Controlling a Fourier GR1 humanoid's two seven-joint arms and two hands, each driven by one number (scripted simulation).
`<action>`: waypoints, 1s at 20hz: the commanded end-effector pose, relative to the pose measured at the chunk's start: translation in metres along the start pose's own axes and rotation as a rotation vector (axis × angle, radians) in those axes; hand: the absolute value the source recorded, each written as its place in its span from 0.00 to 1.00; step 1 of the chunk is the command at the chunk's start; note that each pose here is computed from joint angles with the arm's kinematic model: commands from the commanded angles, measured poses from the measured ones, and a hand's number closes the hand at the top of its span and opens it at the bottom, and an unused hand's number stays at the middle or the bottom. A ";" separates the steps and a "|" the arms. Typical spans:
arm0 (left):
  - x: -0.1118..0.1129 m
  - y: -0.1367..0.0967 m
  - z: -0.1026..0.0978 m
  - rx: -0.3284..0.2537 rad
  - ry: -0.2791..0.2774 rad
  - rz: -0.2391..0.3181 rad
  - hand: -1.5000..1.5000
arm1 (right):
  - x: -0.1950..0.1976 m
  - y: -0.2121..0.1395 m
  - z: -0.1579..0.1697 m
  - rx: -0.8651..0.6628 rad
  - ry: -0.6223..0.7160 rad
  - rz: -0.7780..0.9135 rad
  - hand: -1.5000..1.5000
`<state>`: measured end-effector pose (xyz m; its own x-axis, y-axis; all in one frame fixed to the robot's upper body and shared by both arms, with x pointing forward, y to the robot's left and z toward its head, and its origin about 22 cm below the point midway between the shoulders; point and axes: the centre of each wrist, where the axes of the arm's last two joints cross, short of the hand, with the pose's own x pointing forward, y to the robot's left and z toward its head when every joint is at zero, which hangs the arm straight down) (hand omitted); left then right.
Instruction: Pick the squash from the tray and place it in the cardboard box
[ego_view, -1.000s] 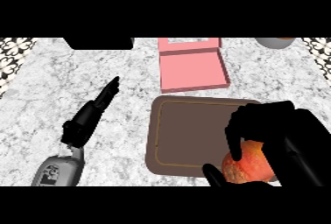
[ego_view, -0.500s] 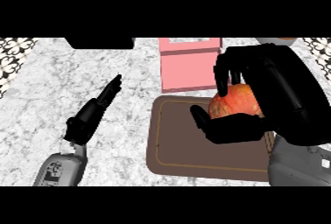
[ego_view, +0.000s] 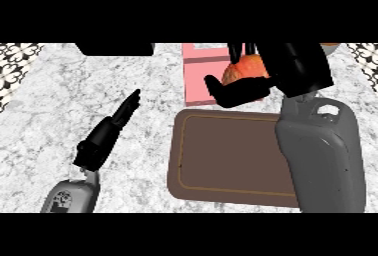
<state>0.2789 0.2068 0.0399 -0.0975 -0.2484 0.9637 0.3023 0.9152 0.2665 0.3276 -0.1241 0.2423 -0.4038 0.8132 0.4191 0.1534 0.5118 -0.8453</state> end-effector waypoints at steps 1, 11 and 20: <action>0.015 0.010 -0.006 -0.006 -0.020 0.005 0.50 | -0.021 0.021 -0.029 -0.014 0.031 0.055 1.00; 0.006 -0.014 0.001 -0.012 -0.003 -0.004 0.50 | -0.043 0.088 -0.056 0.059 0.052 0.121 1.00; -0.013 -0.011 0.005 -0.010 0.004 0.004 0.50 | -0.091 0.131 -0.055 0.213 0.228 -0.098 0.00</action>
<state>0.2793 0.2053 0.0366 -0.1032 -0.2477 0.9633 0.3143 0.9107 0.2678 0.4290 -0.1113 0.1339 -0.2188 0.8429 0.4916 -0.0073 0.5024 -0.8646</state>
